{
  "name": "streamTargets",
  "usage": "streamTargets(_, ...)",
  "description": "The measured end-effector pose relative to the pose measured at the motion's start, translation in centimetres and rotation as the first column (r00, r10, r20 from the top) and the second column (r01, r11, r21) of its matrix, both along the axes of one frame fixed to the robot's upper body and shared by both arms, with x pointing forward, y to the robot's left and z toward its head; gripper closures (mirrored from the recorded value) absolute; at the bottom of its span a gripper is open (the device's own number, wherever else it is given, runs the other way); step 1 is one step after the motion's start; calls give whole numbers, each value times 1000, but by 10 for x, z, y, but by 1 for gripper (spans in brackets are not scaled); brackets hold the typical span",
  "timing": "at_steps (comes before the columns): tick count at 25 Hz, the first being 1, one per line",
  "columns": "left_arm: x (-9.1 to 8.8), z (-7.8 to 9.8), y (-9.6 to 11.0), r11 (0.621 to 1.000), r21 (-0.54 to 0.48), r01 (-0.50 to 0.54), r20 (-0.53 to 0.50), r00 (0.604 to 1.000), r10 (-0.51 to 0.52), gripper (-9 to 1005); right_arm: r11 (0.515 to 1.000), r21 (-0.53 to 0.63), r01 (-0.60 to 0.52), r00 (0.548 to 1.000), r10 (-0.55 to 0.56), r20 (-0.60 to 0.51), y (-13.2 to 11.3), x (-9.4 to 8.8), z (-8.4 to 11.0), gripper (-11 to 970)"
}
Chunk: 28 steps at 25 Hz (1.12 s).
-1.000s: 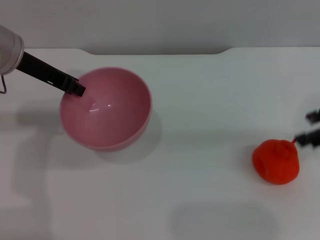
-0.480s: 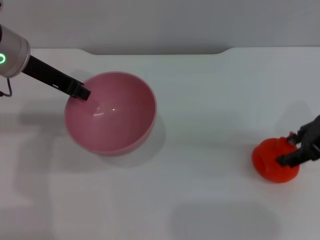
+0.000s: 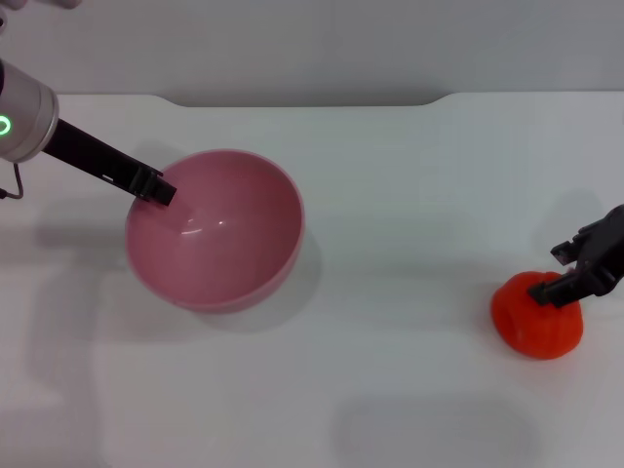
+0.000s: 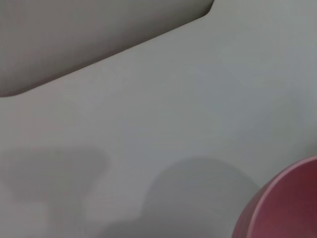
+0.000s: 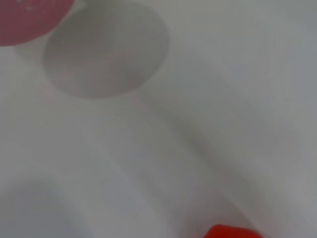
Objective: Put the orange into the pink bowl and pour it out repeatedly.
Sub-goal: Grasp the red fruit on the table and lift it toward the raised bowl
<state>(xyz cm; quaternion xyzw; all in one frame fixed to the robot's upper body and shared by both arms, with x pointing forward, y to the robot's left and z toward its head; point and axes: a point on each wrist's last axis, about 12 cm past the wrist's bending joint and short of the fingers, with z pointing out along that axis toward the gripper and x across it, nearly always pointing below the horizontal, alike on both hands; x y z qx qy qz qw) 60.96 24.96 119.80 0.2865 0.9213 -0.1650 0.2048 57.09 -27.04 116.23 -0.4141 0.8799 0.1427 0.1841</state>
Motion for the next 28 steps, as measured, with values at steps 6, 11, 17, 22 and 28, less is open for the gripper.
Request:
streamTargets(6, 0, -1, 0, 1000, -1, -4, 2, 1000, 4, 952, 1000, -15, 25, 1000, -25, -14, -2, 5, -13, 281)
streamTargets(11, 1, 0, 0, 1000, -1, -3, 1, 1000, 3, 952, 999, -34, 19, 1000, -20, -12, -1, 7, -15, 281)
streamTargets(17, 3, 1, 2, 1000, -2, -10, 8, 1000, 10, 953, 997, -72, -26, 1000, 25, -12, 5, 4, -19, 282)
streamTargets(22, 2, 0, 2, 1000, 2, -6, 9, 1000, 6, 953, 996, -81, -46, 999, 44, -24, 8, 3, -21, 454)
streamTargets(28, 2, -1, 3, 1000, 4, -6, 7, 1000, 6, 953, 995, -83, -46, 999, 45, -21, 9, 3, -20, 689)
